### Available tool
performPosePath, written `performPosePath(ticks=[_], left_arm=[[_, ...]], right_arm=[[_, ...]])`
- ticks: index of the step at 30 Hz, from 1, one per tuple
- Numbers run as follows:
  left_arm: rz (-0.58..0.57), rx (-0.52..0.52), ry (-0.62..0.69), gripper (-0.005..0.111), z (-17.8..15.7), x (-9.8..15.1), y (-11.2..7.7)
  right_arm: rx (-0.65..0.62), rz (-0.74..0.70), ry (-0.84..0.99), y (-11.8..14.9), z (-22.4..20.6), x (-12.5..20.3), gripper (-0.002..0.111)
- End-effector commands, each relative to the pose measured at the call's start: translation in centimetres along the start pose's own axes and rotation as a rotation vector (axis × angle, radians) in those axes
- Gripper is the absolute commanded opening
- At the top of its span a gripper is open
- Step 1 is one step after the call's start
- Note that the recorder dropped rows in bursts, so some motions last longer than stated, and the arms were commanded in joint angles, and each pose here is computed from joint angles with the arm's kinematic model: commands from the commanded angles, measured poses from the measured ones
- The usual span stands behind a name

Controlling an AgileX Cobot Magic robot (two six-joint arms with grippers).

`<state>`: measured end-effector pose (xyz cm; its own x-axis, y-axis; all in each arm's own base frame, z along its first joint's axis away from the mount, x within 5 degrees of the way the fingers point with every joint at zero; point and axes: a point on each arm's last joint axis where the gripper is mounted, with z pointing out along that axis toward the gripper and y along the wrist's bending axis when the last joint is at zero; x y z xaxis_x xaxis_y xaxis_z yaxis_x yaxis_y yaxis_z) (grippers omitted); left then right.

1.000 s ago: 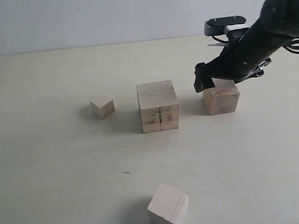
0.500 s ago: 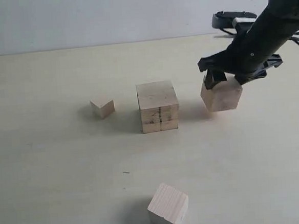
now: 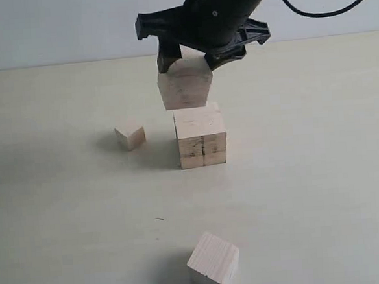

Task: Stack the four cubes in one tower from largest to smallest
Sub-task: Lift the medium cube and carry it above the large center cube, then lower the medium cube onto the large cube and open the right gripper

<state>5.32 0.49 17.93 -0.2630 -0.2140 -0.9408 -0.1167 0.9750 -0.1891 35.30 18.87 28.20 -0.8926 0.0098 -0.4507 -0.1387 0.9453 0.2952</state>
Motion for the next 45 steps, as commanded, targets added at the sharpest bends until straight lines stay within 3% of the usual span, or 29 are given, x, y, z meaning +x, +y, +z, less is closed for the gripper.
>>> performPosePath(ticks=[1, 10, 24, 45], left_arm=[[0.008, 0.011, -0.013, 0.000, -0.1, -0.1, -0.1], [0.008, 0.011, -0.013, 0.000, -0.1, -0.1, -0.1], [0.010, 0.011, -0.015, 0.000, -0.1, -0.2, -0.1], [0.010, 0.011, -0.015, 0.000, -0.1, -0.2, -0.1]], right_arm=[[0.077, 0.061, 0.078, -0.2, 2.4, -0.6, 0.054], [0.173, 0.102, 0.097, -1.2, 4.4, -0.5, 0.054], [0.200, 0.083, 0.108, -1.7, 6.6, -0.3, 0.054], [0.252, 0.075, 0.186, -1.9, 5.8, 0.5, 0.054]])
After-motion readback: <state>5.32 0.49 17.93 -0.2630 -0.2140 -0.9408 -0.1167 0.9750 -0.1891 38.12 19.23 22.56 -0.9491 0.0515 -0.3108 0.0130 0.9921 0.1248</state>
